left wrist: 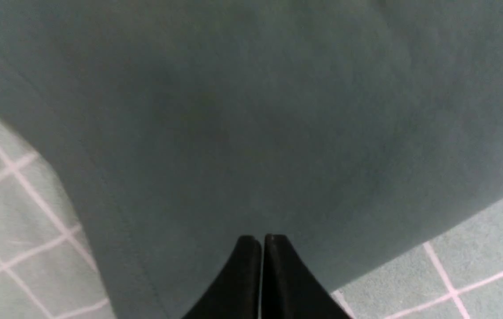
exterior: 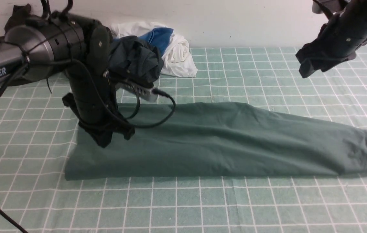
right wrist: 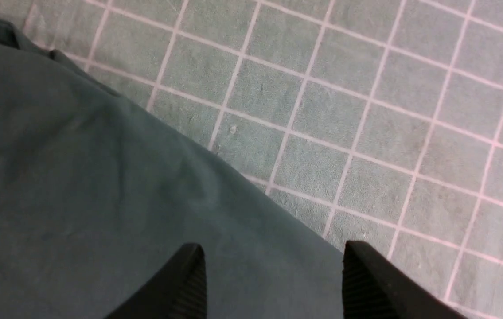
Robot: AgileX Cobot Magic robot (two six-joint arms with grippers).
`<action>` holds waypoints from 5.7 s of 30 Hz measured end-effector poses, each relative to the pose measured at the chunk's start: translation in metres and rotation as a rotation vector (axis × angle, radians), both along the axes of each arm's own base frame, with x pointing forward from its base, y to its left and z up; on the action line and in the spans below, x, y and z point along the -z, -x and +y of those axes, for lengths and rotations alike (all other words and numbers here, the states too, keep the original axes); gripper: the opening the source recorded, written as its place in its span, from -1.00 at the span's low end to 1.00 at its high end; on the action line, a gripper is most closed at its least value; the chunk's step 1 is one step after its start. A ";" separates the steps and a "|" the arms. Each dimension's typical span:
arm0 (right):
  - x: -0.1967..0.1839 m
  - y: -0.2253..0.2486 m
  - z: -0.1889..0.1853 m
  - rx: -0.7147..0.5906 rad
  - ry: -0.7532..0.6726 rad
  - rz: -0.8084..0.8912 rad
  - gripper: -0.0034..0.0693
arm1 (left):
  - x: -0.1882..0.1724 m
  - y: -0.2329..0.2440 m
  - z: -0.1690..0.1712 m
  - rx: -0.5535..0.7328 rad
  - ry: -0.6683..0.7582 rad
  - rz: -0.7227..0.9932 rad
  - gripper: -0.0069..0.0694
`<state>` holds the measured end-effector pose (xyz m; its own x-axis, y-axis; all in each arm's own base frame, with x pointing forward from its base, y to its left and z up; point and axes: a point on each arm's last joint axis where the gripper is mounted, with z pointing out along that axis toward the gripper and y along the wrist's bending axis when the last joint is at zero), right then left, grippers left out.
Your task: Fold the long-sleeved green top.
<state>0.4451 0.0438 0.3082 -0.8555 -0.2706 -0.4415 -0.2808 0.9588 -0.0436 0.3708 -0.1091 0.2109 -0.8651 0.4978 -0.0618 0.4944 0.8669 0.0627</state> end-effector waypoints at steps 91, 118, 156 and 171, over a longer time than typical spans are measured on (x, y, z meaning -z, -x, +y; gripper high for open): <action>0.040 0.078 0.269 -0.502 -0.227 -0.217 -0.80 | -0.181 0.199 0.066 -0.048 0.190 -0.608 -0.83; 0.113 0.052 0.269 -0.504 0.002 0.130 0.26 | -0.106 0.270 0.093 -0.217 0.192 -0.662 -0.83; -0.113 0.324 0.060 -0.480 -0.354 -0.629 -0.71 | -0.082 0.357 0.117 -0.270 0.363 -0.996 -0.83; -0.073 0.369 0.022 -0.452 -0.410 -0.723 -0.94 | -0.082 0.357 0.117 -0.270 0.362 -0.994 -0.83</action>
